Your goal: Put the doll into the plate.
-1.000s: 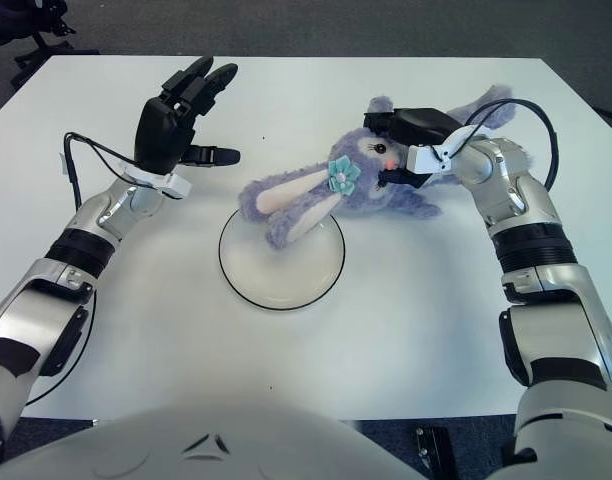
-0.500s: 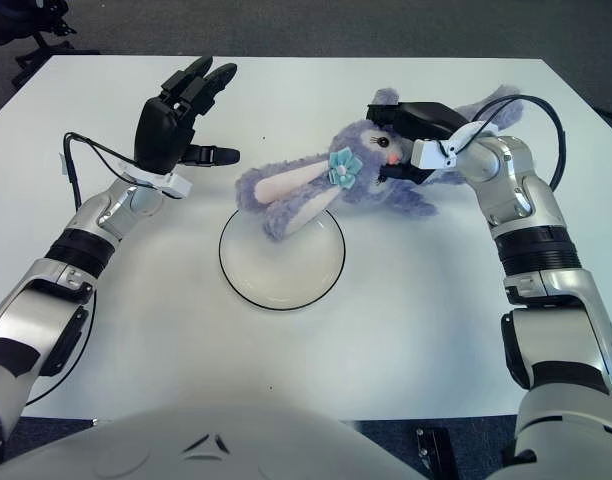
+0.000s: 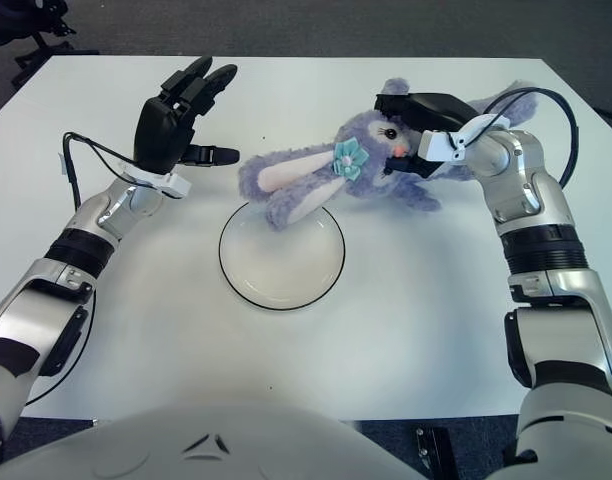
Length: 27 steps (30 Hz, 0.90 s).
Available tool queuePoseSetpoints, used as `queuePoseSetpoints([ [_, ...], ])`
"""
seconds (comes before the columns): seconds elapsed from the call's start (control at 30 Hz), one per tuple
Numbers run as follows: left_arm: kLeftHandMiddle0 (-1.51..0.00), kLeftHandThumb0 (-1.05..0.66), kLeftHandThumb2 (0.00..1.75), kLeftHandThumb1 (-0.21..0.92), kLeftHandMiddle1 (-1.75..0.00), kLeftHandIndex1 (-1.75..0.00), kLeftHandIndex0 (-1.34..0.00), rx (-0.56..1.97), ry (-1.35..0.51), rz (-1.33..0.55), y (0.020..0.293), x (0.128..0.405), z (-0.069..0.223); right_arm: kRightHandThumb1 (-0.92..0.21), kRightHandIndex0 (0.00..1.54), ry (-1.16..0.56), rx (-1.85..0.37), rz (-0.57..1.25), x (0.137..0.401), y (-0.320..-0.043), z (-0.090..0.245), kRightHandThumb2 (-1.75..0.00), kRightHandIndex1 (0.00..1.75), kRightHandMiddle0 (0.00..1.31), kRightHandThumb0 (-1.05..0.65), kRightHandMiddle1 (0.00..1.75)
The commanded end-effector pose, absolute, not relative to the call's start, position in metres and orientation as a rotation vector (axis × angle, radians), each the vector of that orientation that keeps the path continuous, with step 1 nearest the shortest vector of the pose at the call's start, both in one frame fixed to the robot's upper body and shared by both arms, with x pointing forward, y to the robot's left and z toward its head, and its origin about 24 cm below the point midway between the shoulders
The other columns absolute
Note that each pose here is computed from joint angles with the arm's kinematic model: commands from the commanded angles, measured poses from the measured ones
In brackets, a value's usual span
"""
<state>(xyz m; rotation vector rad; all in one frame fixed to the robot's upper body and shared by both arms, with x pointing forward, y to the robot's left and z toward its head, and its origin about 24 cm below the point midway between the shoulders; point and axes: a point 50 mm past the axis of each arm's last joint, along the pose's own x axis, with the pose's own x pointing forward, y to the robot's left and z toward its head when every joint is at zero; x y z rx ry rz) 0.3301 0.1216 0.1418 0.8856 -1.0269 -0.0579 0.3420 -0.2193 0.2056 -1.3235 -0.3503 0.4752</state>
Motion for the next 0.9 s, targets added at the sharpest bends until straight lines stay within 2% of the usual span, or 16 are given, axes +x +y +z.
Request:
queuePoseSetpoints([
  [0.0, -0.49, -0.24, 0.30, 0.92, -0.01, -0.16, -0.45, 0.894, -1.009, -0.053, 0.123, 0.334, 0.144, -0.30, 0.67, -0.414, -1.295, 0.489, 0.342, -0.214, 0.222, -1.30, 1.61, 0.42, 0.00, 1.75],
  [0.27, -0.50, -0.25, 0.30, 0.92, -0.01, -0.15, -0.45, 0.882, -0.965, -0.021, 0.126, 0.340, 0.146, -0.29, 0.67, -0.476, -1.262, 0.610, 0.339, -0.192, 0.230, -1.31, 1.62, 0.42, 0.00, 1.75],
  [0.47, -0.51, -0.26, 0.30, 0.92, -0.02, -0.15, -0.46, 0.867, -0.935, 0.009, 0.128, 0.343, 0.147, -0.29, 0.67, -0.560, -1.325, 0.696, 0.332, -0.171, 0.237, -1.31, 1.62, 0.42, 0.00, 1.75],
  [0.87, -0.54, -0.28, 0.31, 0.92, -0.03, -0.15, -0.47, 0.878, -0.852, 0.053, 0.139, 0.351, 0.144, -0.29, 0.67, -0.548, -1.343, 0.755, 0.330, -0.151, 0.243, -1.32, 1.62, 0.43, 0.00, 1.75],
])
